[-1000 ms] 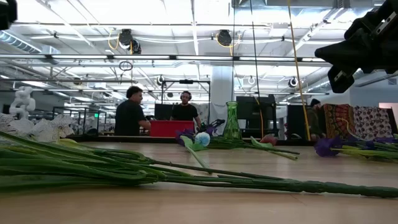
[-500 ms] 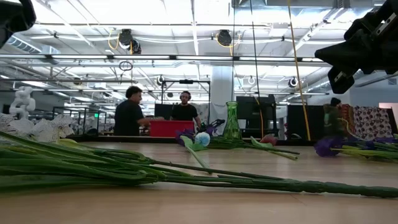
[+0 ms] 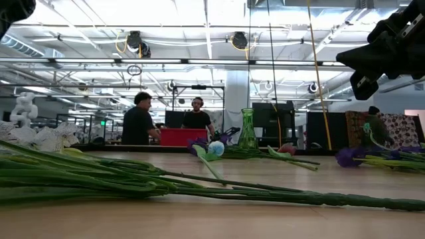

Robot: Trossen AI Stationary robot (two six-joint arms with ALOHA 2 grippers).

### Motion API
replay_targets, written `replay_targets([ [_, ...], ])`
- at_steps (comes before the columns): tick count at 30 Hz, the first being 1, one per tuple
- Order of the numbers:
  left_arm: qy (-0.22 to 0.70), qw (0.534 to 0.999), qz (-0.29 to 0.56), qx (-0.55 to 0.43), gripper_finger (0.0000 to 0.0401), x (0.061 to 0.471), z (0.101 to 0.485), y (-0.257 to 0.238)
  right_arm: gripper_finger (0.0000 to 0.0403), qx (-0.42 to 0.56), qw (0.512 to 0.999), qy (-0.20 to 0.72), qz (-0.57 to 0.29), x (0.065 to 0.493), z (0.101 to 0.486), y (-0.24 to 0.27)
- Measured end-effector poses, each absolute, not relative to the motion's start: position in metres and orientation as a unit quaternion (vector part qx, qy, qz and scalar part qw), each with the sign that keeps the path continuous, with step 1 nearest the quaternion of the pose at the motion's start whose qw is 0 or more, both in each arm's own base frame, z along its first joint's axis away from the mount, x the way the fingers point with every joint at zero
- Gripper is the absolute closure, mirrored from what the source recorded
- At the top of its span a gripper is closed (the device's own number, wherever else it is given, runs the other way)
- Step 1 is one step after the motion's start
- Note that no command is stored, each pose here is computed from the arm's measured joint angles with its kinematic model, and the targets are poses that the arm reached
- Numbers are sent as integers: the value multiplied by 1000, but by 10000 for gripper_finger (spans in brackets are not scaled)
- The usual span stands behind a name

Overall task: Sort flowers into vase by color
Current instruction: Put the top white flowers into the transparent flower vase

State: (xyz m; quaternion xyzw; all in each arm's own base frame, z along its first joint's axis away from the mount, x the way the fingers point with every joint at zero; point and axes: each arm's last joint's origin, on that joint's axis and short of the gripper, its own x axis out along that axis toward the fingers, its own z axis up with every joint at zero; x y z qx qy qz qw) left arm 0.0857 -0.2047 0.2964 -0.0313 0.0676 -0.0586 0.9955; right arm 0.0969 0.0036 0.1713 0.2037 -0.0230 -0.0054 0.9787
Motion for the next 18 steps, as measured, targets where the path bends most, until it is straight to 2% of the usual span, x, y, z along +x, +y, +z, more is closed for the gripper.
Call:
replay_targets([
  [14,62,998,15,-8,397,77,248,-236,403,204,979,-23,-5,97,171,4],
  [18,65,997,23,-34,379,78,235,-242,403,204,979,-23,-5,97,171,4],
])
